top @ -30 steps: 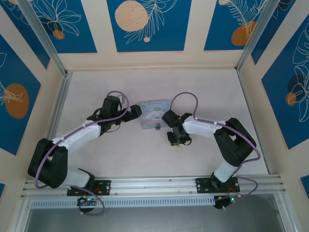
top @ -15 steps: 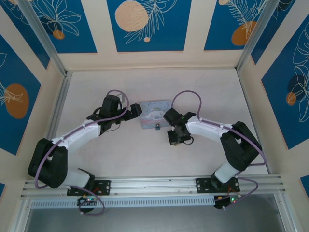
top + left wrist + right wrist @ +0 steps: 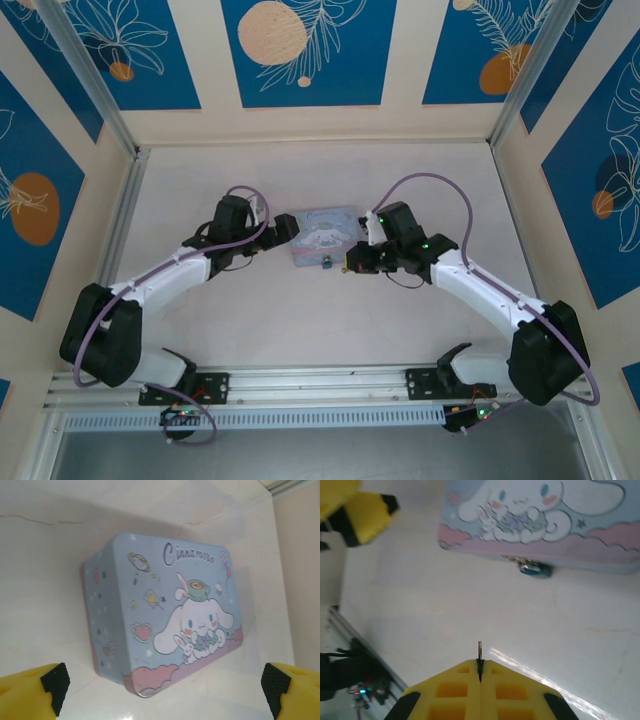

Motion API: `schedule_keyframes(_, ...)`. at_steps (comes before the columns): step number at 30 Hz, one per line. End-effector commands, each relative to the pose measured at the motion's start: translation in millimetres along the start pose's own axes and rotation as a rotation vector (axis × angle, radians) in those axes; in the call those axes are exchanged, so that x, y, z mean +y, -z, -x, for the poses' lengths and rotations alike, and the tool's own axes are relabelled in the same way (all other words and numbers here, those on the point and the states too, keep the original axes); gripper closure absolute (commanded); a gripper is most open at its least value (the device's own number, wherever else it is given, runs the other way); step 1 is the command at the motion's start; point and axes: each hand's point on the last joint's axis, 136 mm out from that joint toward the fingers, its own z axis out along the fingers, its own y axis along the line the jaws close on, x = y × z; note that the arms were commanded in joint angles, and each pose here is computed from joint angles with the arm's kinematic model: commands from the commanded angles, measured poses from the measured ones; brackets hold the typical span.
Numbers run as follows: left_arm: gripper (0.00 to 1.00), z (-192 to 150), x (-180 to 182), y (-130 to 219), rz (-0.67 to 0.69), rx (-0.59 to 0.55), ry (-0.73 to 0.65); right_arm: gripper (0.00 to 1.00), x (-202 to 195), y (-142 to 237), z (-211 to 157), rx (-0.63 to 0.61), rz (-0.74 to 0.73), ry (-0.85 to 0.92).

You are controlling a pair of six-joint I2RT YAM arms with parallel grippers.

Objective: Unlock a padlock with a key

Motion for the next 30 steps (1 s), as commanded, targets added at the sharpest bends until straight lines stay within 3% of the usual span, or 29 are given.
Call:
schedule_keyframes(1, 0.00, 4.1, -36.0, -1.9, -0.111, 0.015, -0.008, 1.00, 30.6, 7.1, 6.0, -0.007, 0.247, 0.004)
schedule_keyframes(8, 0.06, -12.1, -57.4, -14.4, -0.169, 0.067, -0.015, 1.00, 19.8, 10.3, 22.7, -0.060, 0.265, -0.135)
schedule_keyframes(16, 0.35, -36.6, -81.9, -33.2, -0.274, 0.131, 0.000, 1.00, 7.9, 6.9, 31.5, -0.105, 0.232, -0.266)
schedule_keyframes(22, 0.46, -43.9, -94.2, -33.5, -0.319, 0.133, -0.037, 1.00, 0.3, 6.0, 32.1, -0.111, 0.204, -0.284)
schedule_keyframes(30, 0.45, -41.3, -96.5, -32.6, -0.307, 0.129, -0.031, 1.00, -2.0, 8.3, 31.1, -0.117, 0.195, -0.225)
